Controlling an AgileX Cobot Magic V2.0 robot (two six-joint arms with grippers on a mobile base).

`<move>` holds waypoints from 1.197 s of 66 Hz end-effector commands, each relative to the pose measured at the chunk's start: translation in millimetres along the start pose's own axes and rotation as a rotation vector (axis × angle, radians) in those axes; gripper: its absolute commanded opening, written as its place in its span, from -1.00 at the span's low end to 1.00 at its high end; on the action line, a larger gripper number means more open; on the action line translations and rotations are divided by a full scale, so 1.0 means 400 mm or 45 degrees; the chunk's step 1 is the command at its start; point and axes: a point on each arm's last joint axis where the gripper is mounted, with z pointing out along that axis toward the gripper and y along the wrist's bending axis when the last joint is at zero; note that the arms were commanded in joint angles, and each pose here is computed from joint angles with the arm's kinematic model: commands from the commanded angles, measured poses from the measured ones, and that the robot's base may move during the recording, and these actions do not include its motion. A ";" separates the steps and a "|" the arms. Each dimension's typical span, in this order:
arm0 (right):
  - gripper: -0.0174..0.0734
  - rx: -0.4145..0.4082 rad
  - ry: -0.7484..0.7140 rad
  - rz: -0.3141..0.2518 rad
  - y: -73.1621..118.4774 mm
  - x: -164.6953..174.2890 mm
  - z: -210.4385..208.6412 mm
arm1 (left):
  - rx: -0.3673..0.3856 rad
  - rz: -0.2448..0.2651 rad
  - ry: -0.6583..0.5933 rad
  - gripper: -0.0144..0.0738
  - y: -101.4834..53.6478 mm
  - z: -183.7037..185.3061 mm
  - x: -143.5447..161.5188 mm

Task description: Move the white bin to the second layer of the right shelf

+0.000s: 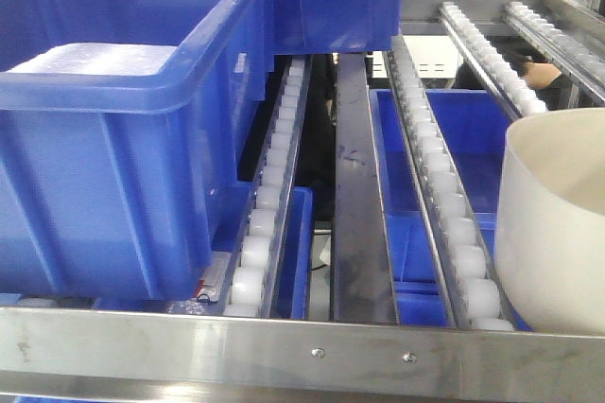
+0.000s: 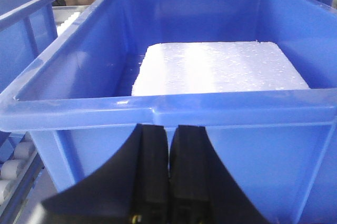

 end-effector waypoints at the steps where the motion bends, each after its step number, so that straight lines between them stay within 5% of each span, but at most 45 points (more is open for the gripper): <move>1: -0.49 0.004 -0.151 -0.003 0.000 -0.044 -0.008 | -0.004 -0.011 -0.078 -0.48 0.000 0.001 0.010; 26: -0.49 0.002 -0.235 -0.004 0.000 -0.038 -0.016 | -0.004 -0.011 -0.078 -0.48 0.000 0.001 0.010; 56: -0.49 0.014 -0.394 -0.021 -0.012 0.159 -0.049 | -0.004 -0.011 -0.078 -0.48 0.000 0.001 0.010; 79: -0.49 0.004 -0.424 -0.006 -0.014 0.205 -0.048 | -0.004 -0.011 -0.078 -0.48 0.000 0.001 0.010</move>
